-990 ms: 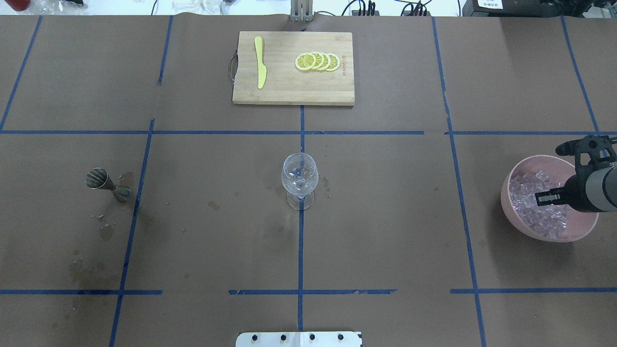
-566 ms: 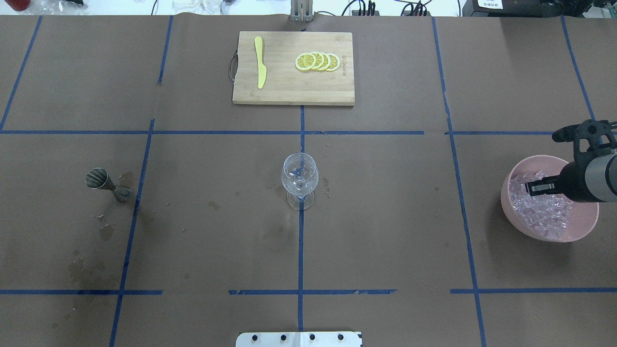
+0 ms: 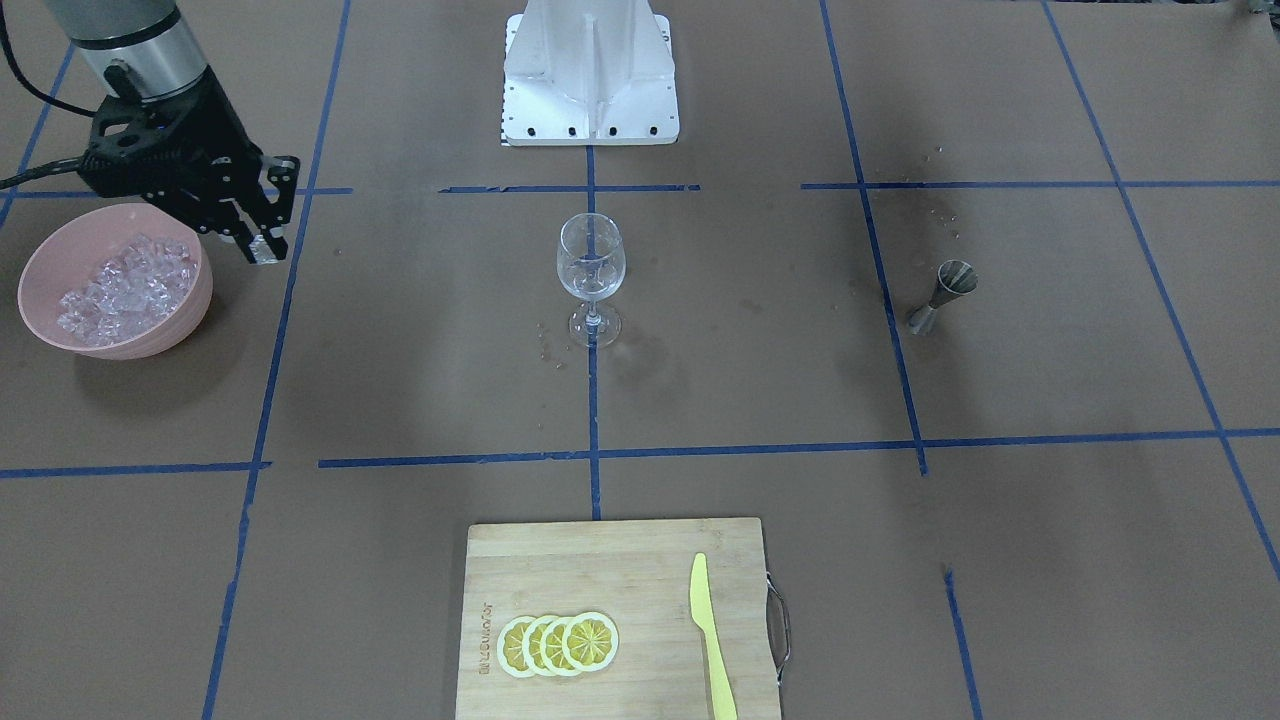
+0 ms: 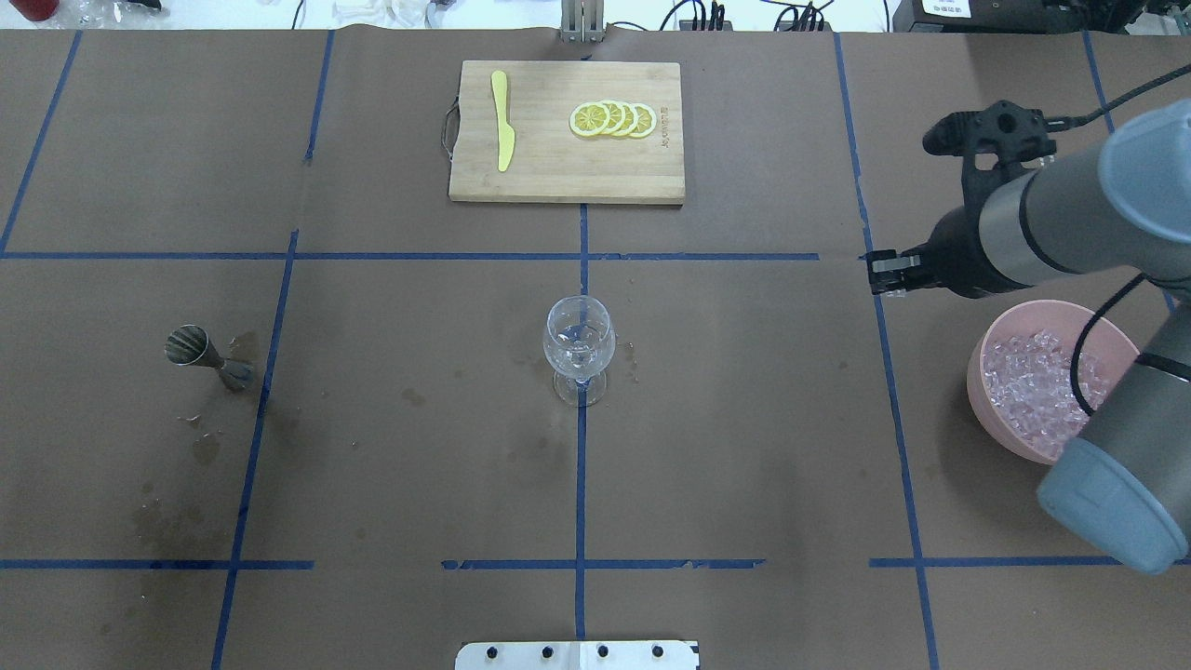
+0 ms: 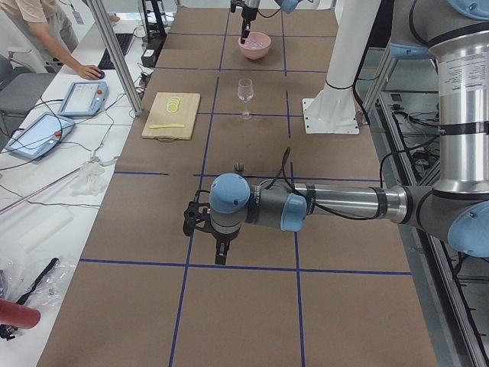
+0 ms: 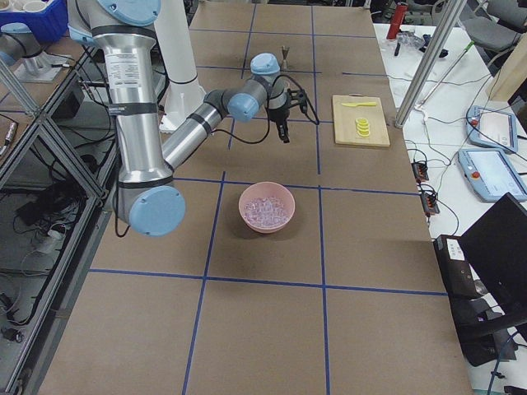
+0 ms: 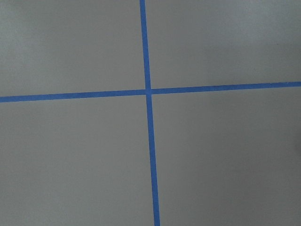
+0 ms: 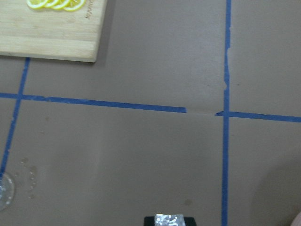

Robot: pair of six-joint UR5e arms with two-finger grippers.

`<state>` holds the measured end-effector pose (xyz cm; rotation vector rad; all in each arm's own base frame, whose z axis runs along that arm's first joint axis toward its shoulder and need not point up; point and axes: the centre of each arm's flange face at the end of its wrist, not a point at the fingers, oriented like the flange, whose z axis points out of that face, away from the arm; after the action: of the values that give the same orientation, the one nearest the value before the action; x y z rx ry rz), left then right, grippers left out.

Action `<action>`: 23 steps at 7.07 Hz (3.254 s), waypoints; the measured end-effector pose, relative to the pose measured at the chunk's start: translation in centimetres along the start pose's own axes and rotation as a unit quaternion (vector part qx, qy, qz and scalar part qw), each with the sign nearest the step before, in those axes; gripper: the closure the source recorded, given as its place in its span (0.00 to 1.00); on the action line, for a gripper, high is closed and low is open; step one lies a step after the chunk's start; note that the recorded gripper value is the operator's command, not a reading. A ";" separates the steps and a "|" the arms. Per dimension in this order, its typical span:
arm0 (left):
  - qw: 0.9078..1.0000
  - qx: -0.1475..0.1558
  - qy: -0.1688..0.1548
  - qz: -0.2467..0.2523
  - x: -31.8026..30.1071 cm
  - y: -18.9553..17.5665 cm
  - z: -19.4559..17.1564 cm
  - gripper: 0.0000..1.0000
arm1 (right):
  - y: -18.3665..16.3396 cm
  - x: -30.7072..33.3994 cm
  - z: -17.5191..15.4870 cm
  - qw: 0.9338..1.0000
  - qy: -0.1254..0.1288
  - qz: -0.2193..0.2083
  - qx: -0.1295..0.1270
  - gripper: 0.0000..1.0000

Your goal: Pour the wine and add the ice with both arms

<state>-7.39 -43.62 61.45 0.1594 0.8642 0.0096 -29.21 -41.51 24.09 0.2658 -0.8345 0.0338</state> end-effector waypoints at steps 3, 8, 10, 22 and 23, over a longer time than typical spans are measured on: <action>1.000 0.001 0.000 0.002 0.1 -0.1 -0.1 0.00 | -0.5 -14.3 -1.0 1.000 -0.015 -0.022 -0.012 1.00; 1.000 0.001 -0.002 0.000 -0.1 -0.1 0.0 0.00 | 1.8 -24.7 1.7 1.000 -0.008 0.024 -0.004 0.86; 1.000 0.000 -0.002 -0.001 -0.1 0.0 0.0 0.00 | 1.8 -26.4 2.5 1.000 0.000 0.027 0.000 0.00; 1.000 -0.007 -0.007 -0.013 -1.2 1.1 0.5 0.00 | -9.7 9.3 -1.8 0.992 0.041 -0.098 -0.066 0.00; 1.000 -0.006 -0.009 -0.013 -1.1 1.3 0.4 0.00 | -11.0 18.5 -2.5 0.987 0.043 -0.128 -0.087 0.00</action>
<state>-7.79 -42.45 62.73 0.1361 0.8478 -0.0113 -13.54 -52.86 33.68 0.2041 -0.7079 -0.2654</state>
